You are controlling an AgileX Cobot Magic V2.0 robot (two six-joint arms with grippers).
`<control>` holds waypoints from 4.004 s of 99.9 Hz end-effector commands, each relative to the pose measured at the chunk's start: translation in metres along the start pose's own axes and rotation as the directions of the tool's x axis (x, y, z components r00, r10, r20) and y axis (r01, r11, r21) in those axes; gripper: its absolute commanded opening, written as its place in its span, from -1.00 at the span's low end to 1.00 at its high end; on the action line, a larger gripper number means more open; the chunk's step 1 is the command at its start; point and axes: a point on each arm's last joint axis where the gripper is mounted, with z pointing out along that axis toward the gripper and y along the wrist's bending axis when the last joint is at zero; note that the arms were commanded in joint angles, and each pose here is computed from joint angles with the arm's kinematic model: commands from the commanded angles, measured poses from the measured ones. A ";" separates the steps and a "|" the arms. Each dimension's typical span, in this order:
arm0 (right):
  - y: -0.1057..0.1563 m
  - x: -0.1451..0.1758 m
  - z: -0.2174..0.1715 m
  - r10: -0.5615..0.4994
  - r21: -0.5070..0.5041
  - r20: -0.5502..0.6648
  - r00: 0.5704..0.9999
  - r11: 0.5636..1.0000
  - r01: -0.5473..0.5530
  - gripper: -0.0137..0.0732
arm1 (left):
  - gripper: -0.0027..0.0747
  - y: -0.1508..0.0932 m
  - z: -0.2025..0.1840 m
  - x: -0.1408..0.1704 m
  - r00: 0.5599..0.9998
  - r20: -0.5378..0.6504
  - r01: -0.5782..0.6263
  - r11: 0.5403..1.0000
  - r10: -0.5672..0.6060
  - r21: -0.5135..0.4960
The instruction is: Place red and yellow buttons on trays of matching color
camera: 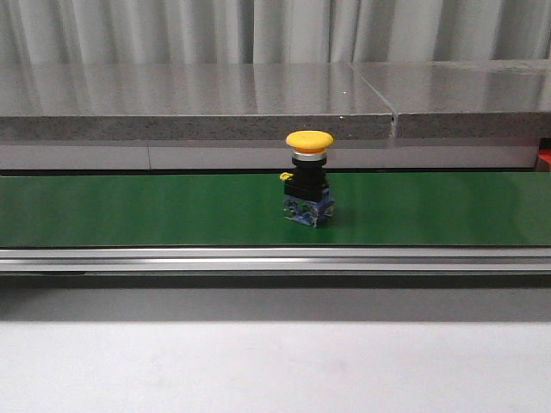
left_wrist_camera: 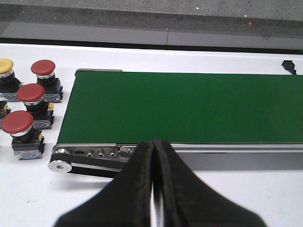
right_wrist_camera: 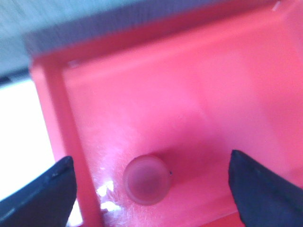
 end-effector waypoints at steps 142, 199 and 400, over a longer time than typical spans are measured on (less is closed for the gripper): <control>0.143 0.150 -0.141 -0.482 -0.545 -0.020 0.876 0.740 0.394 0.78 | -0.98 -0.002 -0.003 -0.014 0.996 0.091 0.009 1.000 -0.011 0.017; 0.190 0.133 -0.107 -0.487 -0.566 0.053 0.872 0.704 0.428 0.78 | -0.98 -0.002 -0.003 -0.014 0.996 0.091 0.009 1.000 -0.011 0.017; -0.061 0.095 -0.028 0.329 -0.009 -0.206 0.922 0.941 -0.338 -0.21 | -0.98 -0.002 -0.003 -0.014 0.996 0.091 0.009 1.000 -0.011 0.017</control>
